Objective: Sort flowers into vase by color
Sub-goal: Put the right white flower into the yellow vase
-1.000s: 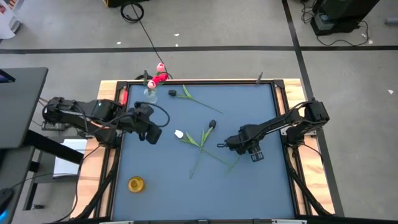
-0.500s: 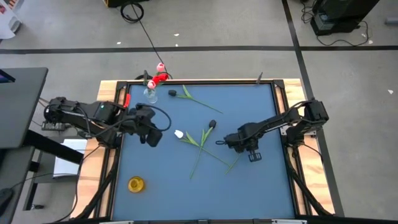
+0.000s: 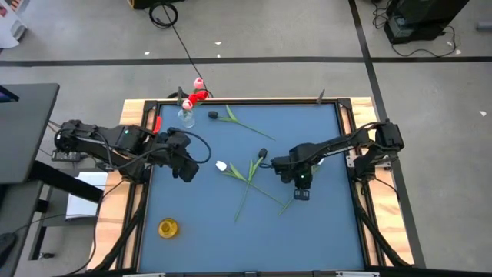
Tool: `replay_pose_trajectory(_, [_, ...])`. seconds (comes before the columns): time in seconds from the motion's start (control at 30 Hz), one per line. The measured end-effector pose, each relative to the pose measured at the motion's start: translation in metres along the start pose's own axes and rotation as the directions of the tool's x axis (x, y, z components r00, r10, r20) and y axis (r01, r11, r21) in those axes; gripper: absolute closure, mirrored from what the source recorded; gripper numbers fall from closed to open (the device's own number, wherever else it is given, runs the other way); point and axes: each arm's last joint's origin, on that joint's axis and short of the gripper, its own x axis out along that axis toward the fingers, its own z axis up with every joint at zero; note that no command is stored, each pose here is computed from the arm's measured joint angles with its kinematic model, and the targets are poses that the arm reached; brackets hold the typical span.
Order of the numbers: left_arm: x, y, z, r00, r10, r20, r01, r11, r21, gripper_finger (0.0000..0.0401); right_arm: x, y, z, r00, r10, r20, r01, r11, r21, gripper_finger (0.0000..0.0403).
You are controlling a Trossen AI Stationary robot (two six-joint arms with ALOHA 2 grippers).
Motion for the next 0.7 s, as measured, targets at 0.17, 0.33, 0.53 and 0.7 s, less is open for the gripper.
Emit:
replay_pose_trajectory(0.17, [0.0, 0.0, 0.0, 1.0, -0.001, 0.0, 0.001, 1.0, 0.027, 0.0178, -0.02, 0.004, 0.013, 0.993, 0.098, 0.063, -0.1, 0.994, 0.043, 0.0397])
replay_pose_trajectory(0.33, [-0.002, -0.003, -0.004, 1.0, -0.017, -0.007, 0.017, 0.997, 0.078, 0.0192, -0.046, 0.011, 0.026, 0.968, 0.2, 0.148, -0.207, 0.978, 0.032, 0.0397])
replay_pose_trajectory(0.53, [-0.004, -0.006, -0.009, 0.999, -0.032, -0.015, 0.034, 0.994, 0.102, 0.0216, -0.073, 0.015, 0.04, 0.92, 0.299, 0.253, -0.313, 0.95, 0.014, 0.0397])
replay_pose_trajectory(0.7, [-0.004, -0.007, -0.01, 0.999, -0.036, -0.017, 0.038, 0.994, 0.104, 0.022, -0.083, 0.012, 0.049, 0.866, 0.392, 0.312, -0.426, 0.903, 0.049, 0.0397])
